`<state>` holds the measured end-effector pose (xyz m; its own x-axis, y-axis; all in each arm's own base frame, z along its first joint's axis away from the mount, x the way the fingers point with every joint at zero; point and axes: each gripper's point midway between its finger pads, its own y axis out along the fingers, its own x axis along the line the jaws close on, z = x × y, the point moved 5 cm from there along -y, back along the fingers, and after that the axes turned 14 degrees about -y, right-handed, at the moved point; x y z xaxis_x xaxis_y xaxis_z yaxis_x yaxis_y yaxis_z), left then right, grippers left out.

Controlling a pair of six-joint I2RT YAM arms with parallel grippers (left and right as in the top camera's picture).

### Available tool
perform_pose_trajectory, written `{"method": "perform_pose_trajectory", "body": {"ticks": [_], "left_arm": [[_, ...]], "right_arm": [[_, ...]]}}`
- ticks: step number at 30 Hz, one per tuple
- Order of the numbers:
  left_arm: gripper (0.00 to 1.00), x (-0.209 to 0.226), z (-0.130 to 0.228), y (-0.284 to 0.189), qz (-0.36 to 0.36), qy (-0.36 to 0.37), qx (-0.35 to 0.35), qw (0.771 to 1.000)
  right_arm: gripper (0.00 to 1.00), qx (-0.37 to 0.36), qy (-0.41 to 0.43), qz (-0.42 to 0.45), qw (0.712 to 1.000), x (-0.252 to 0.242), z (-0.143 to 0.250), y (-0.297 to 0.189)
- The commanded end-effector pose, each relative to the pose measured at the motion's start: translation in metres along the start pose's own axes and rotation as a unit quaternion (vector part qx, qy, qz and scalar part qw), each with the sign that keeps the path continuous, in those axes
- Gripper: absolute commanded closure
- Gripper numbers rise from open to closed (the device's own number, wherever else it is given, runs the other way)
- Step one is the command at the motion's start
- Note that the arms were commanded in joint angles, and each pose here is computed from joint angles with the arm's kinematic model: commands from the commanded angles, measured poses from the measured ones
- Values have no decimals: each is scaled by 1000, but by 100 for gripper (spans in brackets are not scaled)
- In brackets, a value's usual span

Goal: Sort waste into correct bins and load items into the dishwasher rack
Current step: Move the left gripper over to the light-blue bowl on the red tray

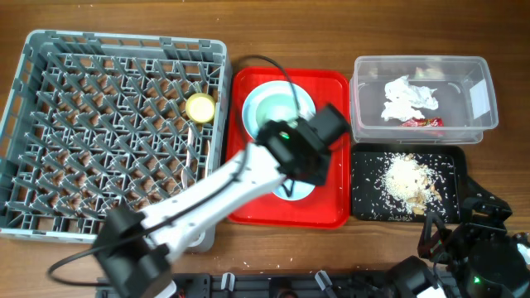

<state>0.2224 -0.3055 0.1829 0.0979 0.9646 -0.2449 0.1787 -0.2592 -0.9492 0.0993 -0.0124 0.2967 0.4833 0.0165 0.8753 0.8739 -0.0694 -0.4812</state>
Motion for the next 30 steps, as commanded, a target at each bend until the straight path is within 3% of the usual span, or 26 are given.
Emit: {"method": "perform_pose_trajectory", "body": {"ticks": [1,9,10,11,17,20,23,30], "left_arm": [[55,-11,17,39,-31,20,21,999],[62,-9,34,96,-78,25,58,995],[69,-8,35,100,-83,27,59,994],[95,-5,35,104,-94,28,56,994],[96,4,29,107,-125,32,30,991],[82,4,29,107,-126,32,29,991],[80,5,32,107,-128,36,32,991],[95,14,39,112,-144,39,40,988]], "right_arm": [[0,-6,5,-5,1000,-1,-3,-1],[0,-6,5,-5,1000,-1,-3,-1],[0,-6,5,-5,1000,-1,-3,-1],[0,-6,5,-5,1000,-1,-3,-1],[0,-6,5,-5,1000,-1,-3,-1],[0,-6,5,-5,1000,-1,-3,-1],[0,-6,5,-5,1000,-1,-3,-1],[0,-6,5,-5,1000,-1,-3,-1]]}}
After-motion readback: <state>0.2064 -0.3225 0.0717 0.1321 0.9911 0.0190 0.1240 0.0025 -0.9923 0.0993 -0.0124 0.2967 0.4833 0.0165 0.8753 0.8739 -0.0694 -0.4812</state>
